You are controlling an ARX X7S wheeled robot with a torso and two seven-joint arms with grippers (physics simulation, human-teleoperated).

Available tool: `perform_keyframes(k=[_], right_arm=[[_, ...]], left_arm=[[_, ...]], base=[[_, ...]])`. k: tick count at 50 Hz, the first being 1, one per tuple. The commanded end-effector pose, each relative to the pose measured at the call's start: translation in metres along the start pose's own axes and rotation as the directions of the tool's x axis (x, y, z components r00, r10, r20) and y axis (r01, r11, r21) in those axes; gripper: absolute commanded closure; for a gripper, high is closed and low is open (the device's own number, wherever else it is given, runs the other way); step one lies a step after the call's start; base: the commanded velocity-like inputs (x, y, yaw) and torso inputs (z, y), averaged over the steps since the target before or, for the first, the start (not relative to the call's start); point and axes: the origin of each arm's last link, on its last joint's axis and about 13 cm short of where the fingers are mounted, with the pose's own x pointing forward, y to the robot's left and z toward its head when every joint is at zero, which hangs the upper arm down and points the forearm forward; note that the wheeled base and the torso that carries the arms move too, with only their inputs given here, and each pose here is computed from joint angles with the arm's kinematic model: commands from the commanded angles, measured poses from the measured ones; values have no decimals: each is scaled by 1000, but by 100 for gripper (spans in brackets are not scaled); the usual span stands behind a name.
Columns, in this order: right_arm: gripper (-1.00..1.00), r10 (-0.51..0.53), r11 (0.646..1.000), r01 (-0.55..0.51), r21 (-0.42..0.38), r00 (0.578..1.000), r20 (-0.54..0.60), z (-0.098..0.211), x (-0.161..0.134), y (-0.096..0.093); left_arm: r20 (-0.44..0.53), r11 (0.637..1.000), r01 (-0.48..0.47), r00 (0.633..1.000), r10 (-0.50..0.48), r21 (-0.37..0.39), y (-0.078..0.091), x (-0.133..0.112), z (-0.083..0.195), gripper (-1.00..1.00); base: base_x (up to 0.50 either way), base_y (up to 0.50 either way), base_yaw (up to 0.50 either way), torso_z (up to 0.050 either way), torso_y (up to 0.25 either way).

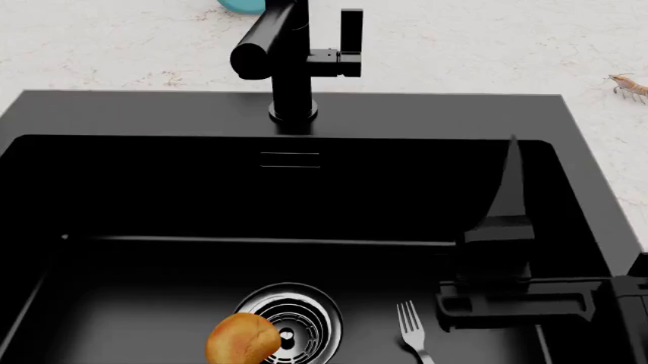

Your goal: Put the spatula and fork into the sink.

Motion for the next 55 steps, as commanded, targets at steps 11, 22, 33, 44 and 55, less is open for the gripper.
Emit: perform_keyframes(k=[11,22,33,44,55], right_arm=[[-100,-16,999,13,46,998,64,0,-3,-4],[-100,-33,998,29,51,997,69,1,-5,-7],[-100,-37,998,33,61,997,64,1,-5,-8],[-100,-35,997,30,74,997,68,3,-7,-9],[-100,-49,995,42,95,996,78,4,-9,-11]], left_arm=[[15,998,21,1000,-20,-53,-3,-31,0,-100],[8,998,47,999,-47,-47,-7,-33,-1,-100],[1,998,49,999,-49,-47,-8,-32,-2,-100],[1,998,50,999,-50,-42,-8,-31,-2,-100],[-10,997,63,998,-64,-44,-10,-30,-4,-100]], base=[[0,340,0,0,0],[0,500,0,0,0],[0,500,0,0,0],[-115,362,0,0,0],[-93,63,0,0,0]])
